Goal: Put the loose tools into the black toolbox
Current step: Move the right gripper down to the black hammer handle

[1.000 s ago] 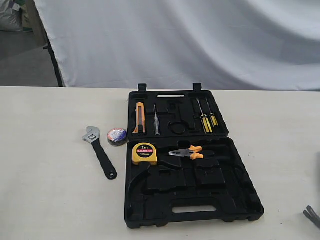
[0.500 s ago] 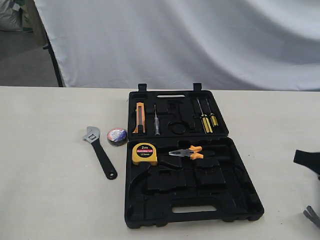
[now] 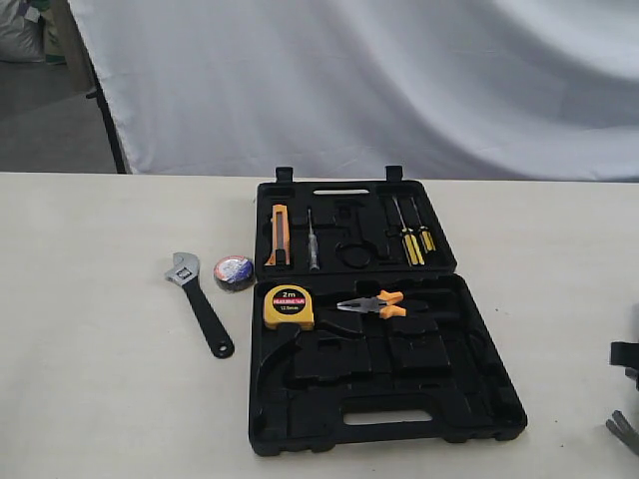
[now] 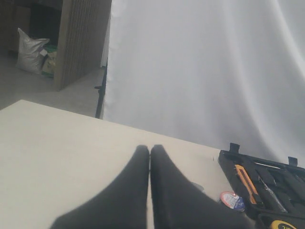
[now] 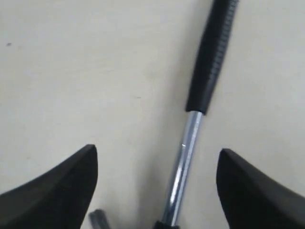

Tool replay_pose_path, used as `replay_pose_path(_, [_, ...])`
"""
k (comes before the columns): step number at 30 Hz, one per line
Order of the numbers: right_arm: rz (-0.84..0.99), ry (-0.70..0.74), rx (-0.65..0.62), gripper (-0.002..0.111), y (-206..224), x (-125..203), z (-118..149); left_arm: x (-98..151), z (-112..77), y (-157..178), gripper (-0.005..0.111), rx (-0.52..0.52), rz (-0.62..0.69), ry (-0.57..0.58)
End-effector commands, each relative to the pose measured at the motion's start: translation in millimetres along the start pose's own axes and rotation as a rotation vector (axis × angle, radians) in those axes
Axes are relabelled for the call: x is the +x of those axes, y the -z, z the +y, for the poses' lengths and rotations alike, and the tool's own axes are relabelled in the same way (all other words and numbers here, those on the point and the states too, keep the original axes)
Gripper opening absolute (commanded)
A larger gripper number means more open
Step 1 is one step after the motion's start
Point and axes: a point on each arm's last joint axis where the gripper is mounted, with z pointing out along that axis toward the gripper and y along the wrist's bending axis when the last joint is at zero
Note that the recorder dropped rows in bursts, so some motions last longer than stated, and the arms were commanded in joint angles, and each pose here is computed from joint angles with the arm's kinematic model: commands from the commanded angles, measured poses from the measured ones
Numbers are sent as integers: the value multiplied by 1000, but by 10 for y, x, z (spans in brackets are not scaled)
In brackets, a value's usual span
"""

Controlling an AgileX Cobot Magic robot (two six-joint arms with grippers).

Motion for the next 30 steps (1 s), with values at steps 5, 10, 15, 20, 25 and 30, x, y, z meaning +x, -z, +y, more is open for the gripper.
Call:
replay_pose_path(5, [-36, -135, -9, 67, -395, 51, -122, -21, 9, 4, 1, -21, -20, 0])
replay_pose_path(10, [8, -103, -17, 67, -616, 132, -124, -21, 9, 4, 1, -21, -20, 0])
replay_pose_path(15, [112, -98, 8, 54, -697, 132, -150, -21, 9, 4, 1, -21, -20, 0])
replay_pose_path(20, [126, -138, 14, 16, -698, 132, -154, -21, 9, 4, 1, -21, -20, 0])
replay_pose_path(25, [85, -405, 16, 0, -703, 91, -143, -21, 9, 4, 1, -21, -20, 0])
replay_pose_path(30, [9, -701, -11, 0, -708, 10, -132, -21, 9, 4, 1, -21, -20, 0])
